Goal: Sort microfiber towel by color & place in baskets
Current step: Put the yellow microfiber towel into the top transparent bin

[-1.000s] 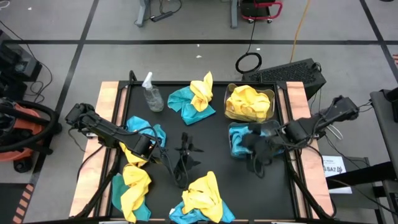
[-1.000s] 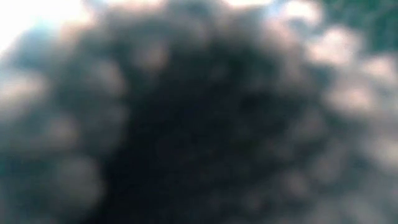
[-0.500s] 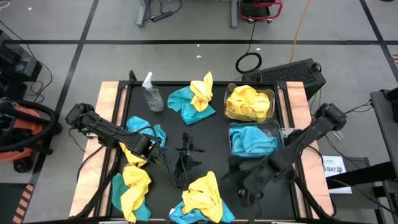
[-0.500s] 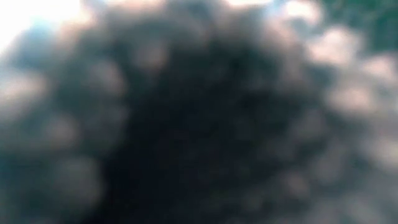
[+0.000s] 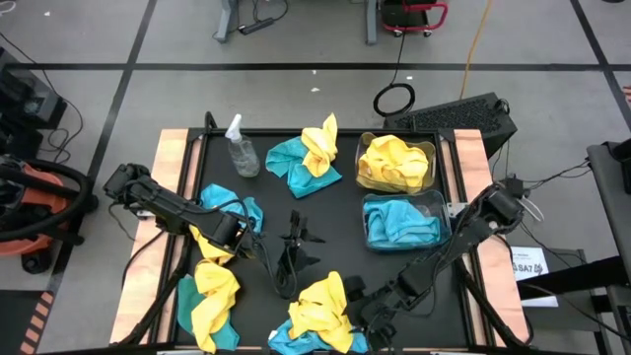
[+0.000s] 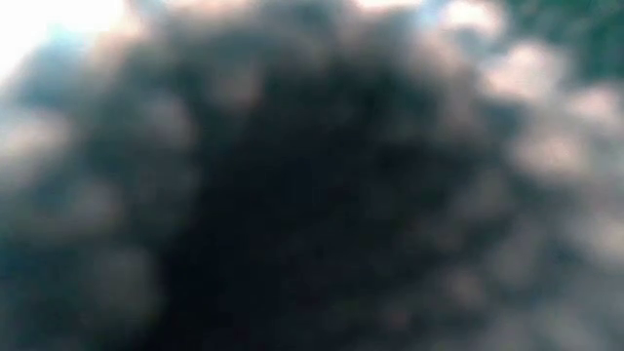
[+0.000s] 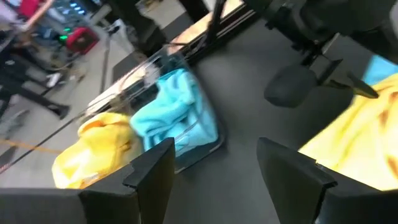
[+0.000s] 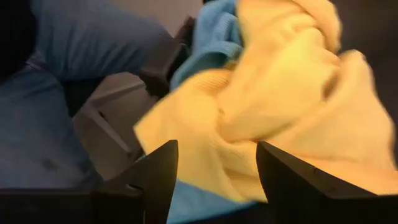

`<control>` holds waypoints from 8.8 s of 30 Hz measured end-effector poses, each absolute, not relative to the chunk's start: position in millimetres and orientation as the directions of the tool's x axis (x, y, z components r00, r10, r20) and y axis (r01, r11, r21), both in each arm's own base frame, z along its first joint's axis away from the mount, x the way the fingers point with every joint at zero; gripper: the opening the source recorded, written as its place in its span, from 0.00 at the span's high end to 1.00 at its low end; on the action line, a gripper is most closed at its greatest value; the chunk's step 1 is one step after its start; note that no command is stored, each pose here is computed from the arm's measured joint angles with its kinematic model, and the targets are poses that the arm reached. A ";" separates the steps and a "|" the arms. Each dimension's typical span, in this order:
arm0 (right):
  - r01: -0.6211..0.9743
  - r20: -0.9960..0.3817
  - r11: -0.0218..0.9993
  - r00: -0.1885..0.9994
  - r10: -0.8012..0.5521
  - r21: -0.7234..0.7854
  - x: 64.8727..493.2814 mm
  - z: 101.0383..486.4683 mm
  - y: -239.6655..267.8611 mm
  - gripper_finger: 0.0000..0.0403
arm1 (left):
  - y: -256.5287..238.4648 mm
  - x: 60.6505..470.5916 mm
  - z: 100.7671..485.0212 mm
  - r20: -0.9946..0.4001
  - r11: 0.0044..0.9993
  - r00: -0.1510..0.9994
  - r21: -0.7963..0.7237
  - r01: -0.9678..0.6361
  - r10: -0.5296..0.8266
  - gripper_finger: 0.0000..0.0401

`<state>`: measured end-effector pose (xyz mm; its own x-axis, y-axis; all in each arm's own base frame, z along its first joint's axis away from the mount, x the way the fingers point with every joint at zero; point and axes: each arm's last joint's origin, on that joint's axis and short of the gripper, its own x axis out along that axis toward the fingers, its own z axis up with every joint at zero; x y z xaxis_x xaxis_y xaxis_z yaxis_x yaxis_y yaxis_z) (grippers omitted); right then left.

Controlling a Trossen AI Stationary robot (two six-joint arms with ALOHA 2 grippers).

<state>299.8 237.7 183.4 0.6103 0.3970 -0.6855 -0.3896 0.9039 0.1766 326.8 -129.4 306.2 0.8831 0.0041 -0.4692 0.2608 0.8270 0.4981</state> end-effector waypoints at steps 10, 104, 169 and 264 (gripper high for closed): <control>-0.370 -0.691 0.906 0.601 0.402 0.205 298.8 167.5 249.5 0.54 | -136.4 323.7 303.4 -0.513 0.837 0.844 0.385 0.390 -0.157 0.42; -0.162 -0.685 0.946 0.724 -0.078 -0.279 239.2 357.1 178.0 1.00 | -97.7 399.6 228.4 -0.133 0.968 0.988 0.227 0.110 -0.081 0.98; 0.685 -0.299 0.610 0.531 -0.793 -0.399 195.0 270.6 122.7 0.46 | 105.8 451.2 281.7 0.078 0.906 0.987 0.413 0.096 -0.140 0.99; 0.554 -0.442 0.686 0.525 -0.728 -0.472 193.1 363.0 -18.3 1.00 | 124.5 380.0 344.2 -0.340 0.933 0.929 0.266 0.242 -0.145 0.41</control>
